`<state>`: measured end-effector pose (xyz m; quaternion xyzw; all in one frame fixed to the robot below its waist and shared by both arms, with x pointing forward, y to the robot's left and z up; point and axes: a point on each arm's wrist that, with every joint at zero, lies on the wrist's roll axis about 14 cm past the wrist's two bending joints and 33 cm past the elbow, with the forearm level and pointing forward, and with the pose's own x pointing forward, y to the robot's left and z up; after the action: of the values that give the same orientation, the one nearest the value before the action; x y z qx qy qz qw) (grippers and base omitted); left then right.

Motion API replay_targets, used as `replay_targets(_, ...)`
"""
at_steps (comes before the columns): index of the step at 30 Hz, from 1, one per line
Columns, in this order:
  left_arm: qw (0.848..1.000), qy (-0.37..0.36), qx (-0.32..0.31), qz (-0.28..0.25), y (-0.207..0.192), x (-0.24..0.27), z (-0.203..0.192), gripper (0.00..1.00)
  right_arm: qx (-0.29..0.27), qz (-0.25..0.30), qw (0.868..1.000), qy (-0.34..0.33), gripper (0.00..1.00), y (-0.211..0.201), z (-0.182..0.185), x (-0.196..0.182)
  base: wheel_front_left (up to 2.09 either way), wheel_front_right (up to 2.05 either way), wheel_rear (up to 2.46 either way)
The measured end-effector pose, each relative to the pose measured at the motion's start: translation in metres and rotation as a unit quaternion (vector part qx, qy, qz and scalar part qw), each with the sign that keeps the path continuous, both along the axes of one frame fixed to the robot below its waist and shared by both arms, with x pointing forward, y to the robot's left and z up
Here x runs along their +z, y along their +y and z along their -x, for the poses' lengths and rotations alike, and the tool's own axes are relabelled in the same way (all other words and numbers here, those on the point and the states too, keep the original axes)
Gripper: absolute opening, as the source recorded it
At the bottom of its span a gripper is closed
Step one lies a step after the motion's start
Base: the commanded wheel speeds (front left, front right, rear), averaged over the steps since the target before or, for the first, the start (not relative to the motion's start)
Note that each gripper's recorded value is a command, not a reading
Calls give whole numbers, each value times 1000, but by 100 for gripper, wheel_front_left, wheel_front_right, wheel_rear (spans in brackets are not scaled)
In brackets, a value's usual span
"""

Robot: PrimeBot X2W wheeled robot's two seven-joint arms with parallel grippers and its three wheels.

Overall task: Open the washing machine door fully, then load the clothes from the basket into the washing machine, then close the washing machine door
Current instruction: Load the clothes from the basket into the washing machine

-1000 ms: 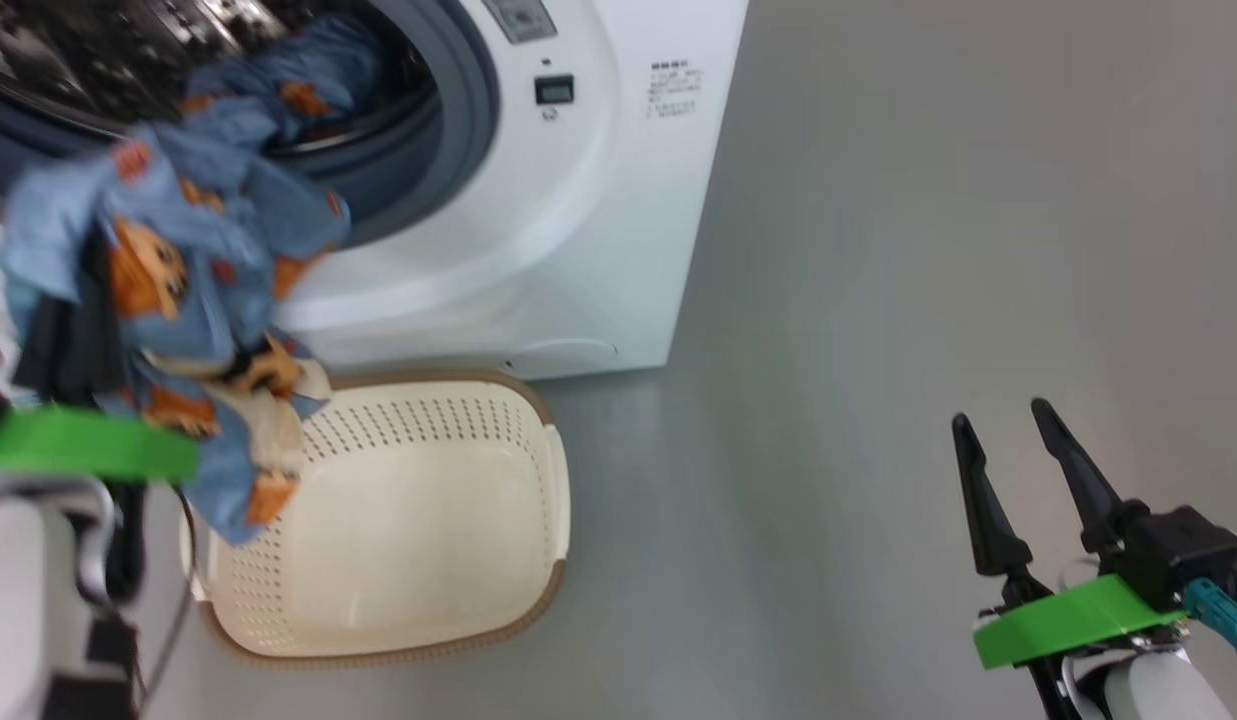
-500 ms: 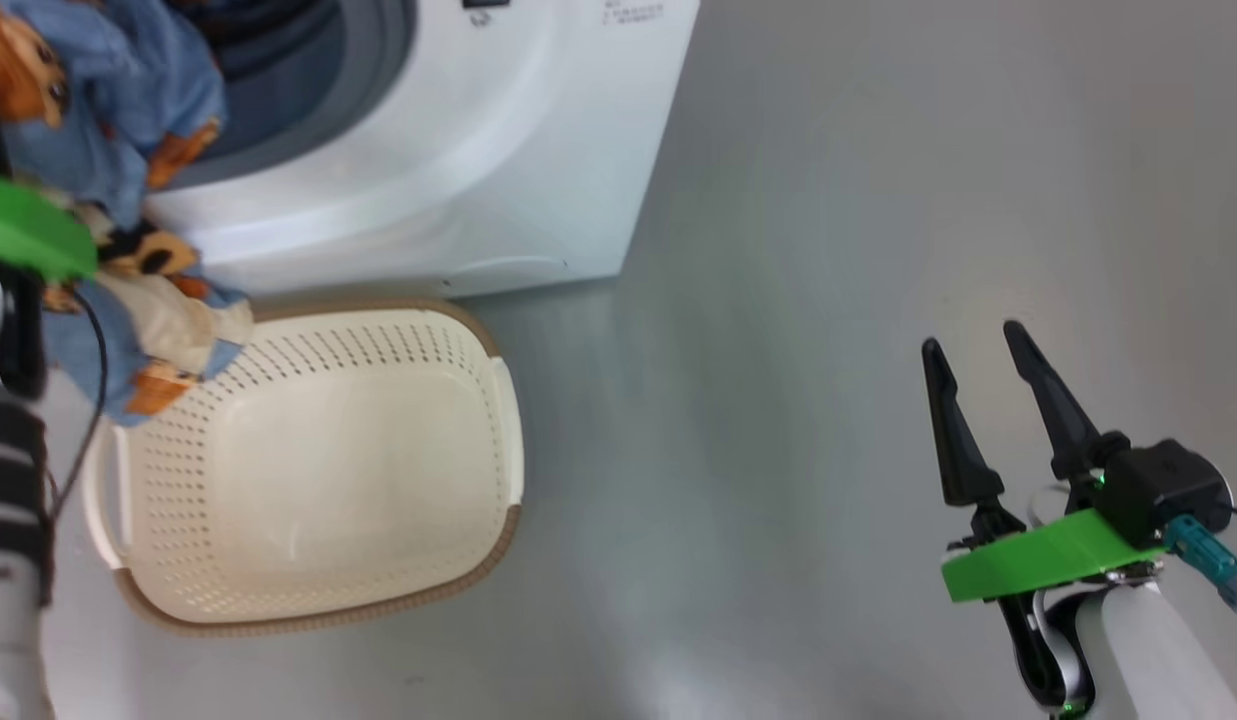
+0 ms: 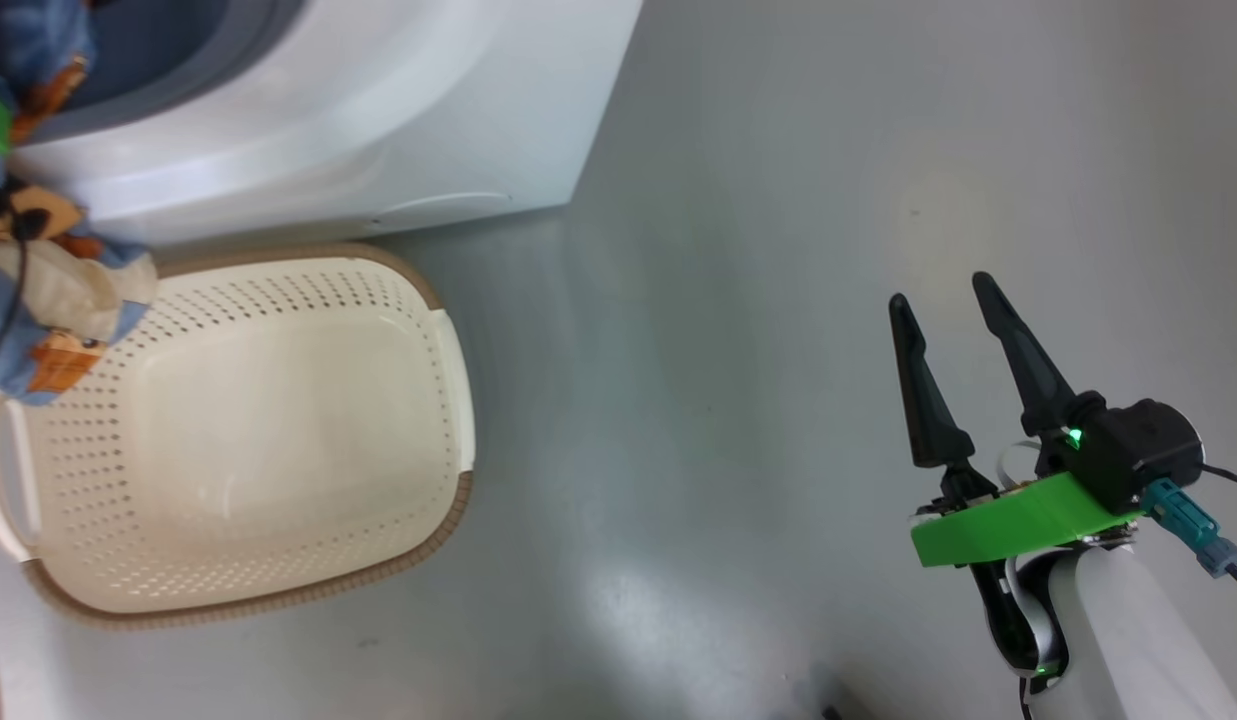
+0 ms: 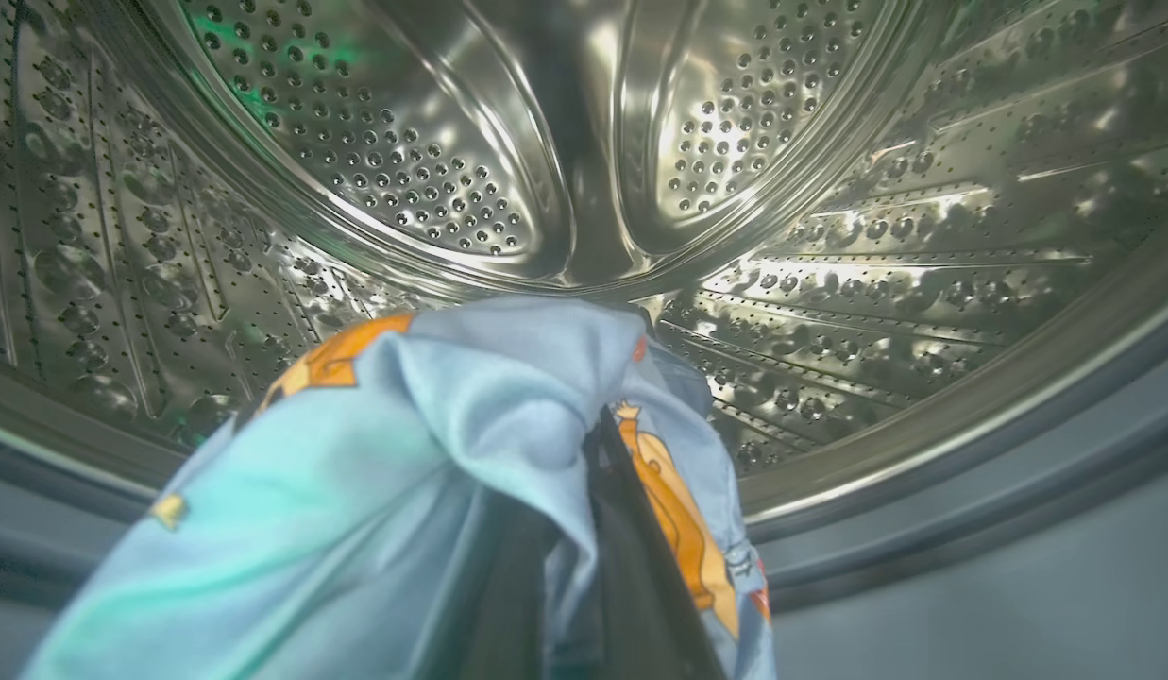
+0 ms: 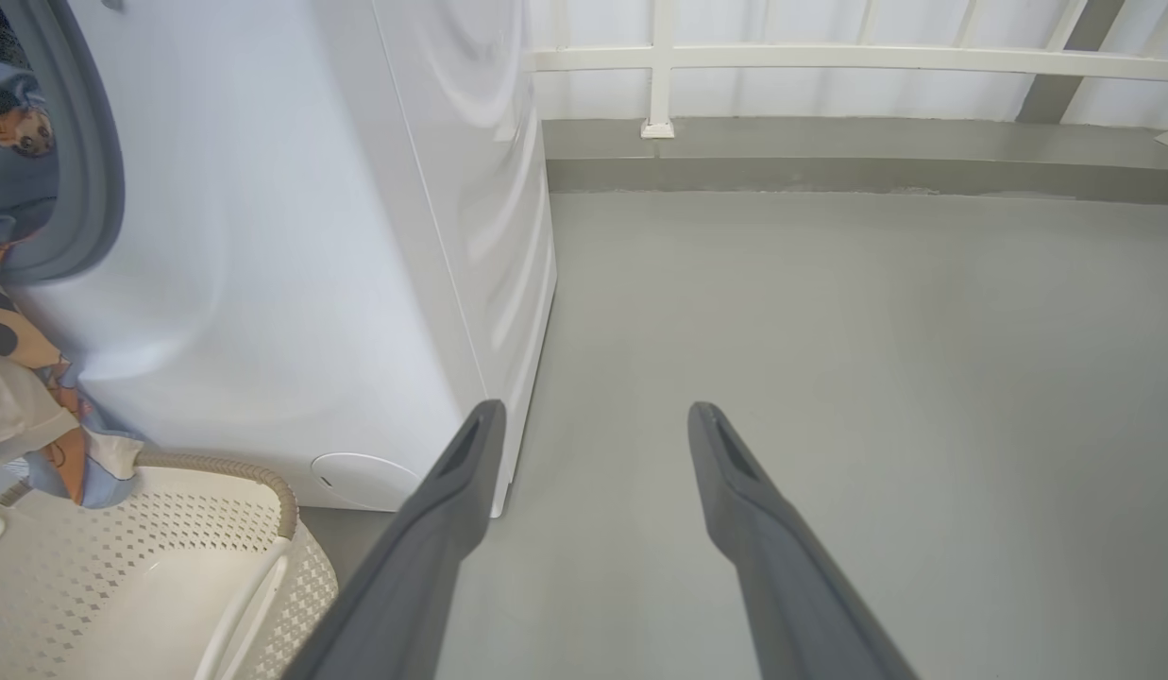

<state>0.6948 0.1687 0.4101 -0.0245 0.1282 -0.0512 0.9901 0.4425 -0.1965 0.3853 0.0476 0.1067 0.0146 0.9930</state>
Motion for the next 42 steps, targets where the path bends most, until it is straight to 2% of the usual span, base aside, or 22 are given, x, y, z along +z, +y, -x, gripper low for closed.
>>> replay_targets(5,1000,2,-5,-3,-6,-3,-12,0,-2,2,1000,9,100,-1,1,-7,0,0,0)
replay_targets(9,999,-29,-12,-2,-14,9,-26,0,-6,3,1000,17,100,-3,3,-12,0,0,0)
replay_targets(14,995,-101,-19,8,-21,47,-46,0,-8,5,1000,20,100,-5,1,-15,0,0,0)
replay_targets(20,974,-223,-7,35,-16,114,-58,0,-11,4,1000,21,100,-6,-1,-18,0,0,0)
replay_targets(22,977,-211,-8,33,-15,100,-54,0,-11,3,1000,22,100,-6,-1,-18,0,0,0)
replay_targets(27,993,-118,-10,6,-12,32,-36,0,-10,1,1000,19,100,-4,-1,-16,0,0,0)
replay_targets(28,994,-105,-9,2,-11,25,-34,10,-9,1,1000,18,100,-4,-1,-15,0,0,0)
replay_targets(30,997,-79,-17,-18,-11,11,-29,44,-8,0,1000,16,100,-3,-2,-14,0,0,0)
replay_targets(31,997,-68,-21,-26,-11,5,-26,67,-8,0,1000,15,100,-3,-2,-13,0,0,0)
replay_targets(32,998,-51,-19,-29,-10,-1,-24,100,-7,-1,1000,14,100,-2,-2,-13,0,0,0)
replay_targets(36,999,13,-16,-45,-4,-16,-19,100,-5,-3,1000,11,100,0,-3,-10,0,0,0)
replay_targets(42,998,10,-19,-54,-3,-7,-21,100,-2,-5,1000,7,100,3,-4,-8,0,0,0)
